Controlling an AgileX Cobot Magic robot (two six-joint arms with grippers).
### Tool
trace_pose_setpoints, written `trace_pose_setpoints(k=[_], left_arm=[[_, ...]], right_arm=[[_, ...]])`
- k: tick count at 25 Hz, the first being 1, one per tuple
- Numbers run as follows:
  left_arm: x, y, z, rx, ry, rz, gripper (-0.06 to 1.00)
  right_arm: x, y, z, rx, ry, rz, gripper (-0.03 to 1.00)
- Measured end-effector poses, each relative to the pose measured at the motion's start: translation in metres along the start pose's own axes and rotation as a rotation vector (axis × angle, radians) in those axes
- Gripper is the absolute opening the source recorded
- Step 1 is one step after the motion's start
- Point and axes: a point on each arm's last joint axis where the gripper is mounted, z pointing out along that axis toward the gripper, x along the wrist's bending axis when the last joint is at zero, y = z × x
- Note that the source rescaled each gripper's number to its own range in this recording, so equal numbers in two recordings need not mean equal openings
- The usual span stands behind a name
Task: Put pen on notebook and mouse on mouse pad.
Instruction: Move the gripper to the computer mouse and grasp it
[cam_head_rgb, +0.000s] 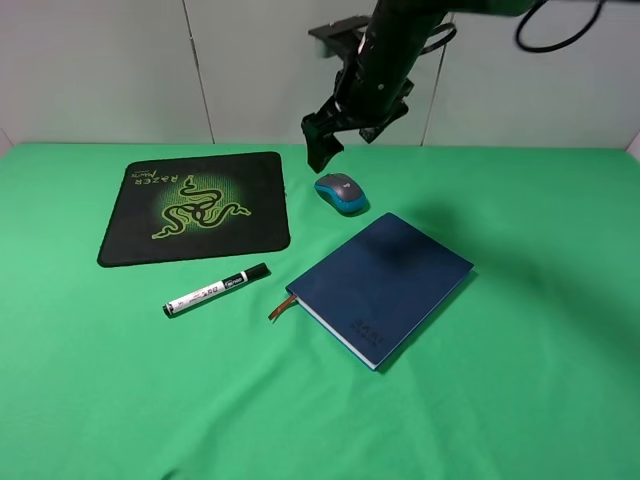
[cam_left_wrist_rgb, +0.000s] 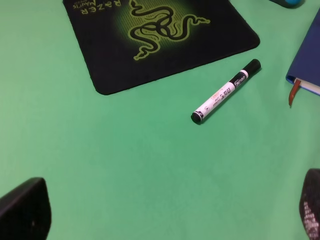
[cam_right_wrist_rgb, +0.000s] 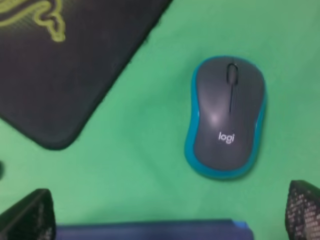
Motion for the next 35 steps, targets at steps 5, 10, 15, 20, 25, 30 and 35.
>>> trace_pose_setpoints(k=[5,10,15,20,25,30,35], left_arm=[[0.0,0.0,0.0,0.0,0.0,0.0,1.0],[0.0,0.0,0.0,0.0,0.0,0.0,1.0],[0.0,0.0,0.0,0.0,0.0,0.0,1.0],[0.0,0.0,0.0,0.0,0.0,0.0,1.0],[0.0,0.0,0.0,0.0,0.0,0.0,1.0],[0.0,0.0,0.0,0.0,0.0,0.0,1.0],[0.0,0.0,0.0,0.0,0.0,0.0,1.0]], right_arm=[[-0.006,0.014,0.034,0.003,-0.005,0.017,1.0],[-0.011,0.017,0.066,0.022,-0.007,0.024,1.0],[-0.029,0.011,0.085,0.043,-0.026,0.056,1.0],[-0.056,0.001,0.097,0.057,-0.048,0.106,1.0],[-0.06,-0.005,0.108,0.074,-0.037,0.122,1.0],[-0.059,-0.004,0.11,0.063,-0.028,0.127,1.0],[-0.059,-0.004,0.11,0.058,-0.028,0.126,1.0]])
